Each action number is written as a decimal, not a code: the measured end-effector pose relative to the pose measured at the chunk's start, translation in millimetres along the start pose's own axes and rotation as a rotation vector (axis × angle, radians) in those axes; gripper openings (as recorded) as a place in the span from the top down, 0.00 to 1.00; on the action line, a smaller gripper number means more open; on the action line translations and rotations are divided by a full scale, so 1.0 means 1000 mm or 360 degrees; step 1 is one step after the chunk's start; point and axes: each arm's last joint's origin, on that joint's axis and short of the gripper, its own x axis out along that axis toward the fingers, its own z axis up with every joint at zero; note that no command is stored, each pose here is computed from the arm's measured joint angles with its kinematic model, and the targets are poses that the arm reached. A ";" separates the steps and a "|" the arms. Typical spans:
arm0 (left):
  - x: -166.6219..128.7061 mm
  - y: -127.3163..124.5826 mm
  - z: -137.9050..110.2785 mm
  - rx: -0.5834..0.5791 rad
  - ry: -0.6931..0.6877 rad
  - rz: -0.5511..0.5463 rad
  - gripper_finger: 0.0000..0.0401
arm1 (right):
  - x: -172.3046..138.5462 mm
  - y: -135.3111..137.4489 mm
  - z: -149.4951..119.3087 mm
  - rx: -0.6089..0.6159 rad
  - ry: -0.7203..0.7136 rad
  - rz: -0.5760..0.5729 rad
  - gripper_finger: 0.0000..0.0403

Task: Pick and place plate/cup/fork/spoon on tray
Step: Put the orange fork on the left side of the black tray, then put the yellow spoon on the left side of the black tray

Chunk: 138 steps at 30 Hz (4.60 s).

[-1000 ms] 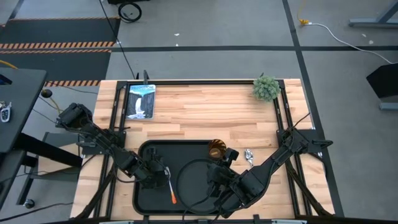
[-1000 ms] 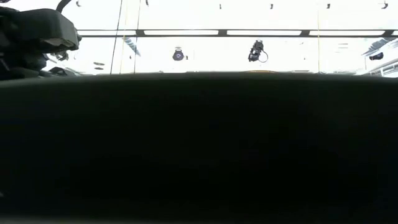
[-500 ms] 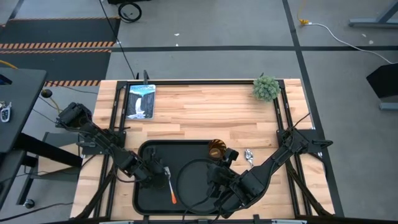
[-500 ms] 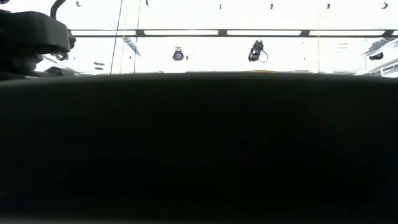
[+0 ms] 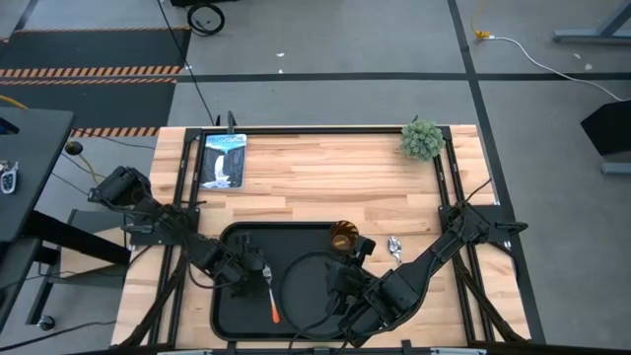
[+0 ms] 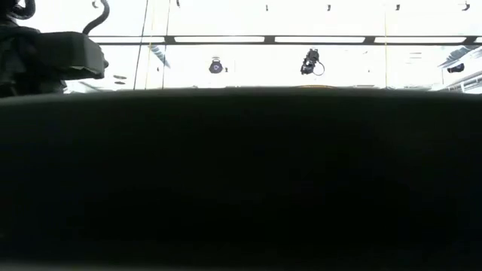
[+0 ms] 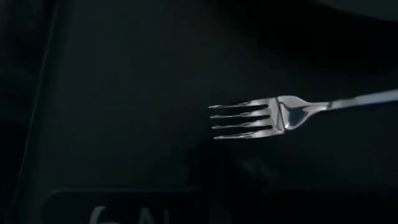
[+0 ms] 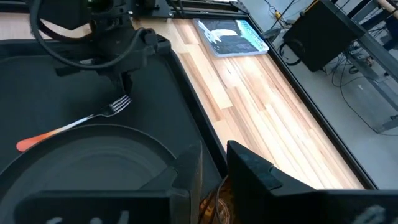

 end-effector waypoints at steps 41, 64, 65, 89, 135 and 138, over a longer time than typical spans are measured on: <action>-0.006 0.000 0.006 -0.0082 0.0035 -0.0144 0.90 | -0.002 0.025 -0.132 0.0364 0.0838 -0.0265 0.87; -0.047 0.004 0.030 -0.0107 -0.0187 -0.0137 0.88 | 0.029 -0.066 -0.218 0.0931 0.1265 -0.0262 0.77; -0.047 0.004 0.030 -0.0110 -0.0189 -0.0136 0.87 | 0.032 -0.065 -0.219 0.0939 0.1275 -0.0238 0.74; -0.046 0.006 0.031 -0.0126 -0.0188 -0.0129 0.81 | 0.050 -0.066 -0.227 0.0951 0.1387 -0.0165 0.61; -0.046 0.004 0.030 -0.0211 -0.0182 -0.0151 0.80 | 0.029 -0.084 -0.209 0.0985 0.0841 -0.0121 0.89; -0.047 0.003 0.032 -0.0223 -0.0204 -0.0169 0.78 | 0.017 -0.079 -0.186 0.1005 0.0590 -0.0007 0.89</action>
